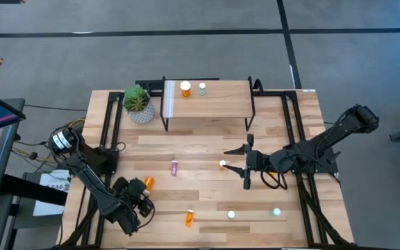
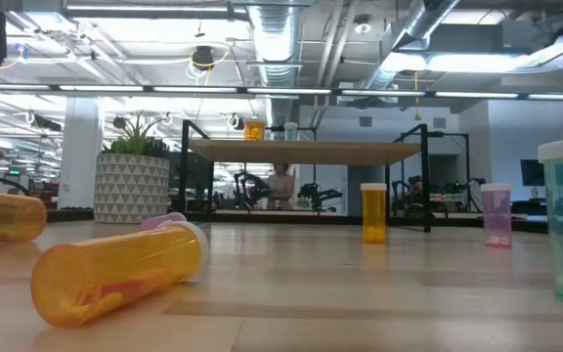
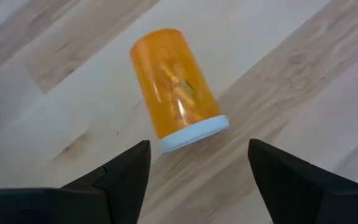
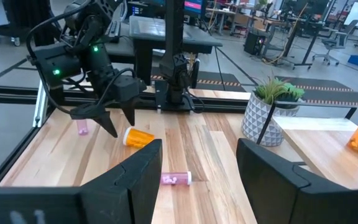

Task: Pick and place medicine bottles onto shelf by color
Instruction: Put the big orange pill bottle on the shelf aligned with the other big orange pill bottle

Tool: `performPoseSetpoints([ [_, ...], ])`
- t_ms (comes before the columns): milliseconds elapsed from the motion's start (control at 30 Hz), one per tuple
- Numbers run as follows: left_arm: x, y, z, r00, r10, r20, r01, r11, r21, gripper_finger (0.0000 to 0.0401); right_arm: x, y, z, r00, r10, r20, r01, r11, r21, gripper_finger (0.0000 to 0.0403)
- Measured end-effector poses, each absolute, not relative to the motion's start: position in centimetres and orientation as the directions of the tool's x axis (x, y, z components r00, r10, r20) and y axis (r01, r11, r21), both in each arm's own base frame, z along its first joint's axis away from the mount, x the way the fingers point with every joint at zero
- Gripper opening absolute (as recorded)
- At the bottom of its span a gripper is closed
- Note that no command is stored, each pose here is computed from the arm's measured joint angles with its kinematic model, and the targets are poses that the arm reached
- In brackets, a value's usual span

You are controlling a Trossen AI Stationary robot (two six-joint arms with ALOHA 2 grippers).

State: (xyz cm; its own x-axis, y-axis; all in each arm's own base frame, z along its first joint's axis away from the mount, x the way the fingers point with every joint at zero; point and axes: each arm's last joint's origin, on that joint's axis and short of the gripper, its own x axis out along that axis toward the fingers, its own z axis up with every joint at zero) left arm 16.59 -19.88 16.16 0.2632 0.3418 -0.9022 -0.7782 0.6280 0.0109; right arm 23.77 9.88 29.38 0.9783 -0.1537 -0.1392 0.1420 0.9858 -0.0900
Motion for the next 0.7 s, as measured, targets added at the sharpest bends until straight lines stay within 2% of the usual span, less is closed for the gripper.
performPoseSetpoints([
  [300, 16.8, -19.3, 16.2, 0.260, 0.383, -0.886, -0.812, 0.583, 0.014, 0.0336, 23.8, 9.9, 29.4, 0.978, -0.153, -0.139, 0.142, 0.986, -0.087, 0.0230],
  [567, 16.9, -18.9, 15.5, 0.239, 0.390, -0.889, -0.830, 0.558, 0.021, 0.0335, 23.8, 9.9, 29.4, 0.978, -0.154, -0.139, 0.142, 0.986, -0.087, 0.0230],
  [700, 16.6, -18.8, 13.4, 0.275, 0.313, -0.909, -0.833, 0.550, -0.063, 0.0327, 23.8, 9.9, 29.4, 0.978, -0.153, -0.139, 0.142, 0.986, -0.087, 0.0230],
])
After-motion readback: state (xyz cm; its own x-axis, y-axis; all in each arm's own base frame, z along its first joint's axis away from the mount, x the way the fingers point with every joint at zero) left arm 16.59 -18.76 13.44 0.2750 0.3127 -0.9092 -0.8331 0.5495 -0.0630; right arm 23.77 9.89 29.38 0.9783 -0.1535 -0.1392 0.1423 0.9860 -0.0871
